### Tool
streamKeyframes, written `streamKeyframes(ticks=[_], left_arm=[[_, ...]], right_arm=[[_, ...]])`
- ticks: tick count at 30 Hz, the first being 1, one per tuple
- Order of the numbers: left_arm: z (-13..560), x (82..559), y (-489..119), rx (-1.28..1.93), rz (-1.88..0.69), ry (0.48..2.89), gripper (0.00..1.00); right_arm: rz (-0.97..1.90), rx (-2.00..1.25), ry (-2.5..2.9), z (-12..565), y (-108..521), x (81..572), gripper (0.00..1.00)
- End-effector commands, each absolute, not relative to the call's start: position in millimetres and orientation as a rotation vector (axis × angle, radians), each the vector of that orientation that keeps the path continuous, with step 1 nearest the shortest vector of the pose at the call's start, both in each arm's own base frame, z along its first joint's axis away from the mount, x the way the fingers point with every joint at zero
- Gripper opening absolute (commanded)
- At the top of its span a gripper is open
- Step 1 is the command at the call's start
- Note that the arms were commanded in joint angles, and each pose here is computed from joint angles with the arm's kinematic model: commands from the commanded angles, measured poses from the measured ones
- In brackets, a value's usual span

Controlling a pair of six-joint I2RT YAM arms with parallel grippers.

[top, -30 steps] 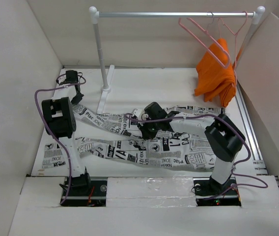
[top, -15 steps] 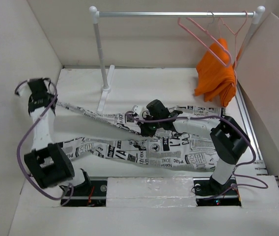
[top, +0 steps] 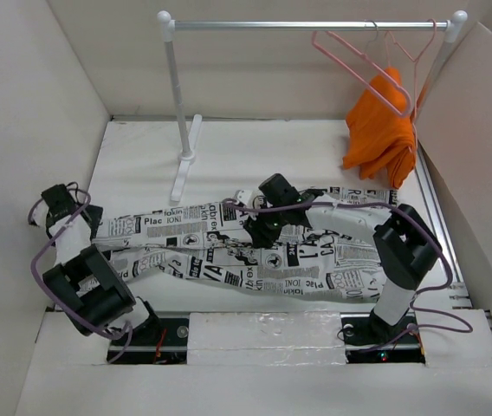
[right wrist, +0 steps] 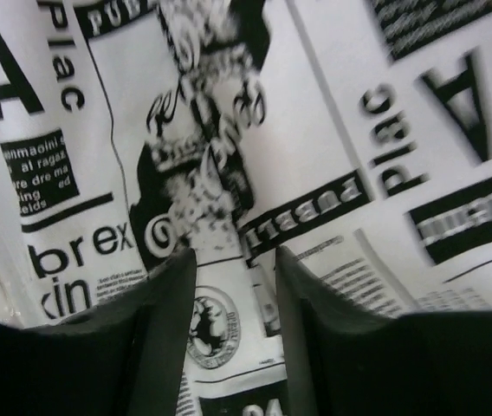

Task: Place the trousers on the hanger
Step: Flatten out the trousers at the center of the board.

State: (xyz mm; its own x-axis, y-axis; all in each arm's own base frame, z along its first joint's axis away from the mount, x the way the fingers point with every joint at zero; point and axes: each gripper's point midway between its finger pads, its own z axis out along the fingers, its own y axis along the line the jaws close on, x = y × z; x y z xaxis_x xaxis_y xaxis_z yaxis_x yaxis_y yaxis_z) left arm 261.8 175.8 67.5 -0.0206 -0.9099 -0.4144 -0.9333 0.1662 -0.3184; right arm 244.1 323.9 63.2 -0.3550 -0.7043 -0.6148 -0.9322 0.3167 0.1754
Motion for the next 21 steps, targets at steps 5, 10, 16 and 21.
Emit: streamKeyframes(ticks=[5,10,16,21], left_arm=[[113.4,330.3,152.2,-1.355,0.202,1.987,0.72],[85.0,333.7,174.7,-1.415,0.425,2.081,0.7],[60.5,342.1,183.3,-1.398,0.49,2.142,0.68],[32.9,340.1,179.3,-1.418,0.49,2.199,0.6]], right_arm=[[0.768,-1.351,2.018,123.9,350.2,289.5,0.0],[0.767,-1.319,2.006,134.0,349.0,289.2,0.0],[0.781,-1.305,2.077,109.9,333.7,270.2,0.11],[0.792,-1.302,2.101,101.4,327.3,260.9,0.33]])
